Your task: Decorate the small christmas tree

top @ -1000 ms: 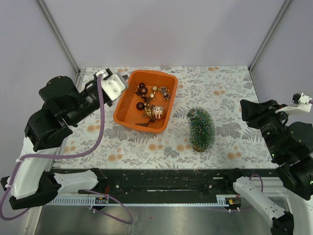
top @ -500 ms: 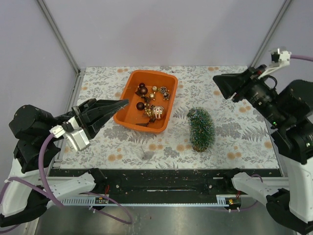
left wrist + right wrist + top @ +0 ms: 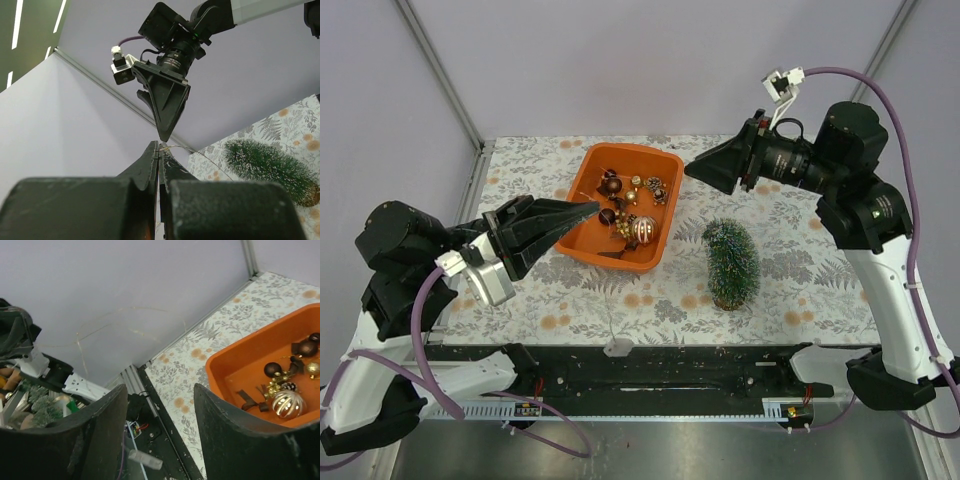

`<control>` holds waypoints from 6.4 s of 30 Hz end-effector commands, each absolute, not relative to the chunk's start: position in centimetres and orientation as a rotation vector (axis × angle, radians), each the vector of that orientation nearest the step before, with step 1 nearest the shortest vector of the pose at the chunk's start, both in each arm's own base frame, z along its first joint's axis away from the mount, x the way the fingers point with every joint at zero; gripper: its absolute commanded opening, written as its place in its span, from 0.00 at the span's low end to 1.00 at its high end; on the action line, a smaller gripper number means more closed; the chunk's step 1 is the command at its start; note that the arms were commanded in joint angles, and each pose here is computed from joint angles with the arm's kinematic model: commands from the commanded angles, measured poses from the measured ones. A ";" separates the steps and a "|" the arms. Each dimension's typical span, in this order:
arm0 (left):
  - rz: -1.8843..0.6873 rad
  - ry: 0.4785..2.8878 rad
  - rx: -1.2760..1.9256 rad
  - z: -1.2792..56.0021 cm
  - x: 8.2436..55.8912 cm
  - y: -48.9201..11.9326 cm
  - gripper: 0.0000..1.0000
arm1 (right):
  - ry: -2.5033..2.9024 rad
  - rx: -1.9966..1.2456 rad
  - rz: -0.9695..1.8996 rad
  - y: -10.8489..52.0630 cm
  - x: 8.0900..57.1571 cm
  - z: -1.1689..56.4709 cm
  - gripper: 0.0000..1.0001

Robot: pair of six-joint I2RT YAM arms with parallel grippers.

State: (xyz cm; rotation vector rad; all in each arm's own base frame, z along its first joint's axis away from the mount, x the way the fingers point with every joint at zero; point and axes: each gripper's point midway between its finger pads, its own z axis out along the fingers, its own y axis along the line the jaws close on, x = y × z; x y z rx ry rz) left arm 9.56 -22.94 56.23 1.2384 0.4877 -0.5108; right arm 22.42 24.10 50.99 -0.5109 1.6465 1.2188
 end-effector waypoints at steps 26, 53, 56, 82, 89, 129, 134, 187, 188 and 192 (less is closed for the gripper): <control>-0.542 0.457 1.134 58.3 11.4 -24.9 0.00 | 1.652 -0.794 1.335 35.3 18.8 48.1 0.59; -0.410 0.465 1.026 58.3 11.2 -21.1 0.00 | 1.707 -0.729 0.918 29.9 20.9 49.6 0.00; -0.400 0.474 1.029 58.0 10.9 -20.6 0.00 | 1.680 -0.659 0.835 28.2 22.0 50.8 0.00; -0.402 0.471 1.180 52.8 8.3 -19.5 0.00 | 1.450 -0.280 0.448 19.6 30.7 60.1 0.00; -0.417 0.505 1.251 49.5 8.8 -20.4 0.00 | 1.450 -0.111 0.114 14.4 34.9 59.9 0.00; 0.032 0.282 1.351 43.1 20.3 -30.0 0.00 | 1.502 0.177 -0.113 4.1 40.9 55.1 0.00; 0.043 0.376 1.333 41.7 23.2 -31.4 0.00 | 1.514 0.196 -0.119 2.8 42.2 54.2 0.00; -0.454 0.554 1.419 44.3 11.1 -24.9 0.99 | 1.309 1.247 -0.498 -23.6 30.4 45.1 0.00; -0.489 0.568 1.418 44.7 11.0 -25.6 0.99 | 1.316 1.245 -0.504 -23.1 29.4 44.6 0.00; -0.559 0.617 1.417 45.3 11.2 -28.1 0.99 | 1.270 1.203 -0.480 -20.7 24.4 44.0 0.00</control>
